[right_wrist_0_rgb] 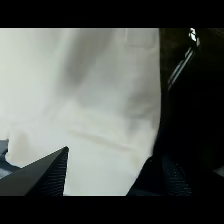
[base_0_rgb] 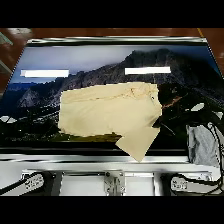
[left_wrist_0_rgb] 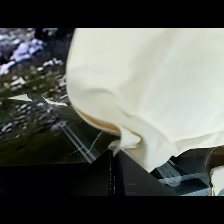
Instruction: Fold the shirts.
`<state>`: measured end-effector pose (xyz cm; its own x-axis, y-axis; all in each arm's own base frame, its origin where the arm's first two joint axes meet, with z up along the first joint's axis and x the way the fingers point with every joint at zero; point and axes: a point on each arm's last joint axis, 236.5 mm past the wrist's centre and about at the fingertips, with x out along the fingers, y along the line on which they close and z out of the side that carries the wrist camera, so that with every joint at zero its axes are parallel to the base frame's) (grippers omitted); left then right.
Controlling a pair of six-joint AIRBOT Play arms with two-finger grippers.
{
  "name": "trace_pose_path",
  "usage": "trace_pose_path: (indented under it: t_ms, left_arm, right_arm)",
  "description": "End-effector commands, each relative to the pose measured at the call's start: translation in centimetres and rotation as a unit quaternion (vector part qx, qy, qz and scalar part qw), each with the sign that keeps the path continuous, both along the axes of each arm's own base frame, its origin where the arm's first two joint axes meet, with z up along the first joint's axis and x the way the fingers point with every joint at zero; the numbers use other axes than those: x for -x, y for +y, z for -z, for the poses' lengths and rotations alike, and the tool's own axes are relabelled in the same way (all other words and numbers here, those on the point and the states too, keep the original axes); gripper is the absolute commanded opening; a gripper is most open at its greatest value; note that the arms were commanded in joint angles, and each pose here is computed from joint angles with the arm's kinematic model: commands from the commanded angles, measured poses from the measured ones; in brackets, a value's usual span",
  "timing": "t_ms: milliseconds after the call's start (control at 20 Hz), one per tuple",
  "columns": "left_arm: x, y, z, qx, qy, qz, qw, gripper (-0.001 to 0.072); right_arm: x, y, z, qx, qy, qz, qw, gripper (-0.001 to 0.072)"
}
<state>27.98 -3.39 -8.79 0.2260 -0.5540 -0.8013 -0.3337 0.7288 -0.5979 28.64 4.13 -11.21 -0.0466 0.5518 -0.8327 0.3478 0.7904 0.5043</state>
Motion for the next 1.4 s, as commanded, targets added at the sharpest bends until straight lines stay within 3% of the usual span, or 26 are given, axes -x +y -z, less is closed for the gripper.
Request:
trace_pose_path:
  t_ms: [0,50,150,250,450,550,600,700,800,850,950,1100,1200,1350]
  left_arm:
    - [-0.5,0.2,-0.9,-0.005,-0.015,0.001,1.000,0.0034]
    - [-0.7,0.2,-1.1,-0.005,-0.018,0.001,1.000,0.0034]
    - [-1.1,0.3,-1.5,-0.005,-0.023,0.003,1.000,0.0034]
    - [-1.9,0.6,-2.4,-0.011,-0.037,0.004,0.999,0.0033]
    - [-6.4,2.0,-10.5,-0.037,-0.133,0.035,0.990,0.0030]
    - [-9.6,3.1,-19.9,-0.087,-0.246,0.067,0.963,0.0030]
    - [-11.1,3.8,-26.6,-0.130,-0.325,0.063,0.934,0.0030]
    - [-11.2,4.4,-42.1,-0.217,-0.495,0.033,0.841,0.0030]
    - [-6.2,2.6,-55.9,-0.277,-0.628,0.011,0.728,0.0030]
    - [-2.8,1.2,-60.4,-0.296,-0.670,0.009,0.681,0.0030]
    - [3.8,-1.4,-66.3,-0.315,-0.725,-0.005,0.613,0.0030]
    - [10.8,-1.4,-68.6,-0.362,-0.735,-0.062,0.570,0.0031]
    - [13.7,0.1,-68.2,-0.410,-0.715,-0.096,0.559,0.0031]
    - [13.9,1.1,-65.0,-0.435,-0.670,-0.090,0.594,0.0032]
  right_arm:
    - [-0.6,0.0,1.0,0.011,-0.002,0.017,1.000,0.0611]
    - [-0.5,0.5,1.3,0.013,-0.002,0.008,1.000,0.0532]
    - [-0.4,2.0,1.9,0.021,-0.010,-0.028,0.999,0.0498]
    - [-1.4,2.6,1.2,0.025,-0.030,-0.042,0.998,0.0086]
    - [-7.3,2.0,-7.8,0.035,-0.181,-0.094,0.978,0.0065]
    - [-11.5,1.5,-18.2,0.072,-0.337,-0.111,0.932,0.0066]
    - [-12.9,1.1,-24.6,0.101,-0.421,-0.114,0.894,0.0066]
    - [-13.3,0.1,-40.2,0.184,-0.604,-0.097,0.769,0.0066]
    - [-8.8,-1.1,-55.2,0.252,-0.740,-0.031,0.622,0.0065]
    - [-5.3,-1.0,-60.4,0.266,-0.781,-0.010,0.565,0.0065]
    - [1.4,-0.3,-66.2,0.284,-0.823,0.009,0.493,0.0065]
    - [8.1,0.1,-67.4,0.300,-0.828,0.020,0.474,0.0065]
    - [11.3,-0.9,-67.2,0.330,-0.816,0.038,0.473,0.0065]
    - [13.5,-2.7,-65.9,0.363,-0.789,0.063,0.492,0.0066]
